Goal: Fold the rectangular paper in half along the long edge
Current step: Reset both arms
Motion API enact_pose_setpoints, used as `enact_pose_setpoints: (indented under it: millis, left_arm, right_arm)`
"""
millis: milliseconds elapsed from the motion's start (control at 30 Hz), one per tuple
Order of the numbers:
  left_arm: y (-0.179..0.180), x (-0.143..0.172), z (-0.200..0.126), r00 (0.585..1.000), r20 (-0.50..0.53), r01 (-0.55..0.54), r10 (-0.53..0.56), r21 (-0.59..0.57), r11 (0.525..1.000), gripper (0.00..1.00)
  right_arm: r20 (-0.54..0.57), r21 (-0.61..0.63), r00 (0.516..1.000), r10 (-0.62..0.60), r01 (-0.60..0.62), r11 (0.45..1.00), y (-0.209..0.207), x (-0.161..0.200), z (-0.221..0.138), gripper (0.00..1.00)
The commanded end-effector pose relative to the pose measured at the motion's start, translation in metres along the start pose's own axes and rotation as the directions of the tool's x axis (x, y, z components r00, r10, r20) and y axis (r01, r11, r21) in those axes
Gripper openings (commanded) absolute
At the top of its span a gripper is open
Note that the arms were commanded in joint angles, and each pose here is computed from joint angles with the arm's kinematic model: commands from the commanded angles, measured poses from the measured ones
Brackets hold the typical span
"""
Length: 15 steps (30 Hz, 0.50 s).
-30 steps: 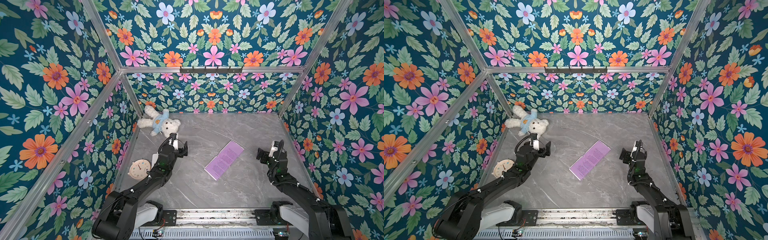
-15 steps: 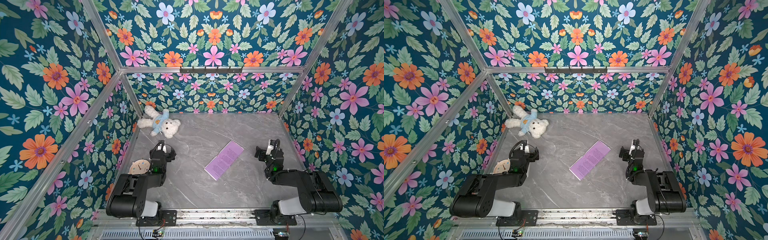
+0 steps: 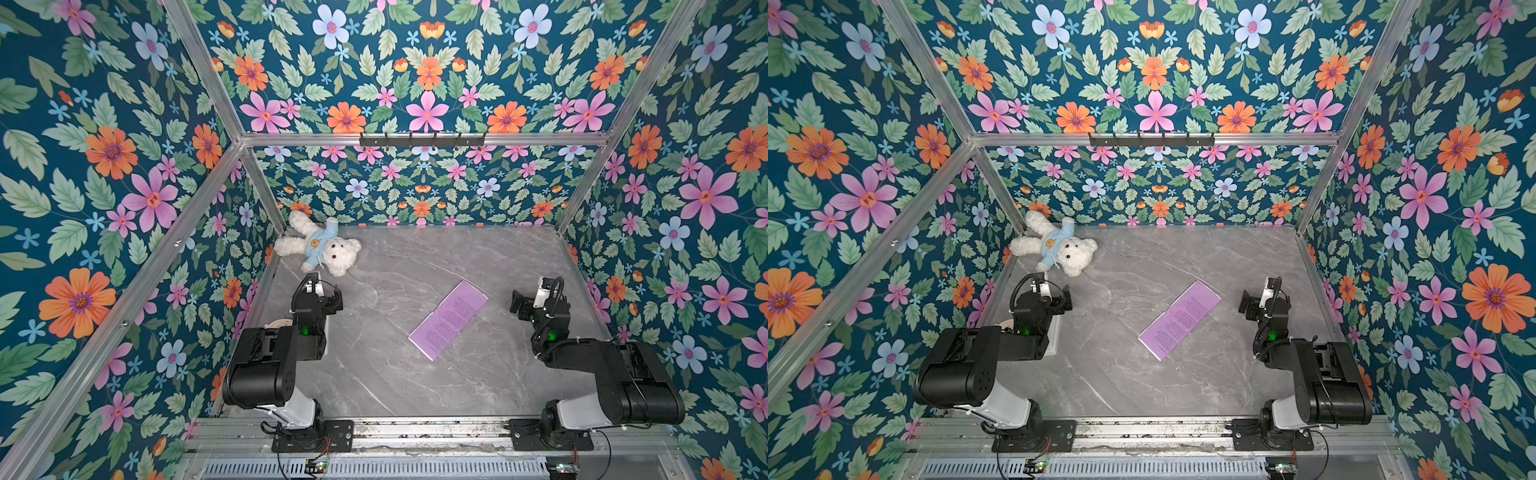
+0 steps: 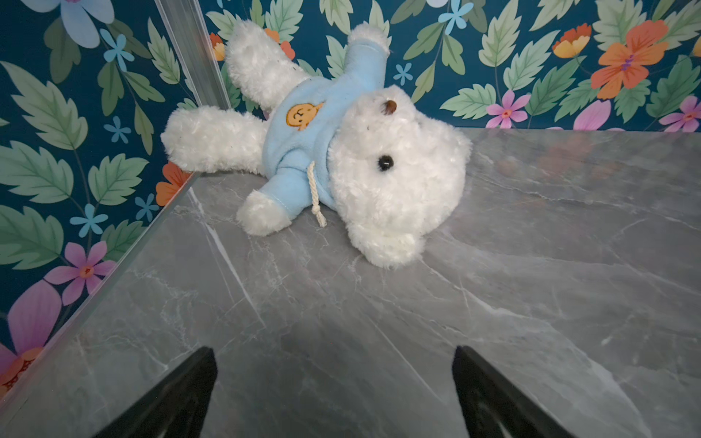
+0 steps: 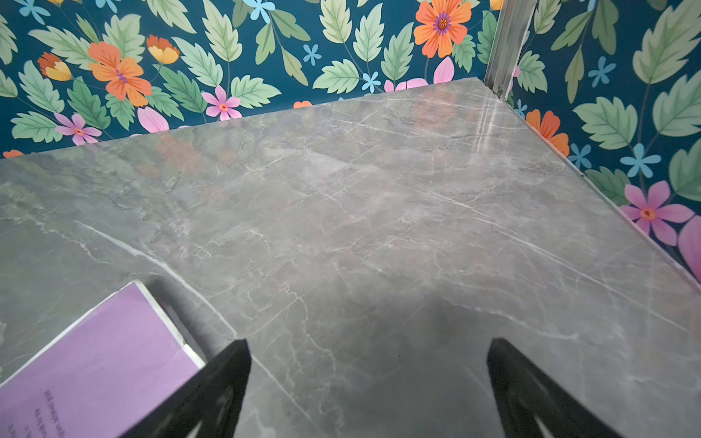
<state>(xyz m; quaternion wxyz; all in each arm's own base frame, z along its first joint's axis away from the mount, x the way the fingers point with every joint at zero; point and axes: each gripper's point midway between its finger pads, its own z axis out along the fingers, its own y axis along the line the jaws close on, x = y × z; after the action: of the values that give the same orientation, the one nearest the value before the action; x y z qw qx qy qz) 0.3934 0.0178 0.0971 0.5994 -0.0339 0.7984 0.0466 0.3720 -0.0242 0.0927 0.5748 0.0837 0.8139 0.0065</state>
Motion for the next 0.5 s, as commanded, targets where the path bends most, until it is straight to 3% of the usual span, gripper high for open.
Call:
enact_pose_setpoints:
  millis: [0, 33, 467]
  left_arm:
    - [0.0103, -0.0148, -0.01, 0.991, 0.127, 0.036, -0.029, -0.05, 0.998, 1.0]
    - [0.0097, -0.0095, -0.0079, 0.996, 0.08, 0.04, -0.036, -0.05, 0.998, 1.0]
    - [0.0093, -0.0109, -0.0083, 0.995, 0.095, 0.034, -0.029, -0.048, 0.998, 1.0]
  right_arm:
    - [0.029, -0.011, 1.0, -0.004, 0.004, 1.0, 0.0023, -0.0076, 0.0005, 0.99]
    - [0.029, -0.01, 1.0, -0.004, 0.004, 1.0, 0.0022, -0.0078, 0.0004, 0.99]
    - [0.027, -0.011, 1.0, -0.003, 0.003, 1.0, 0.0023, -0.0071, 0.0003, 0.99]
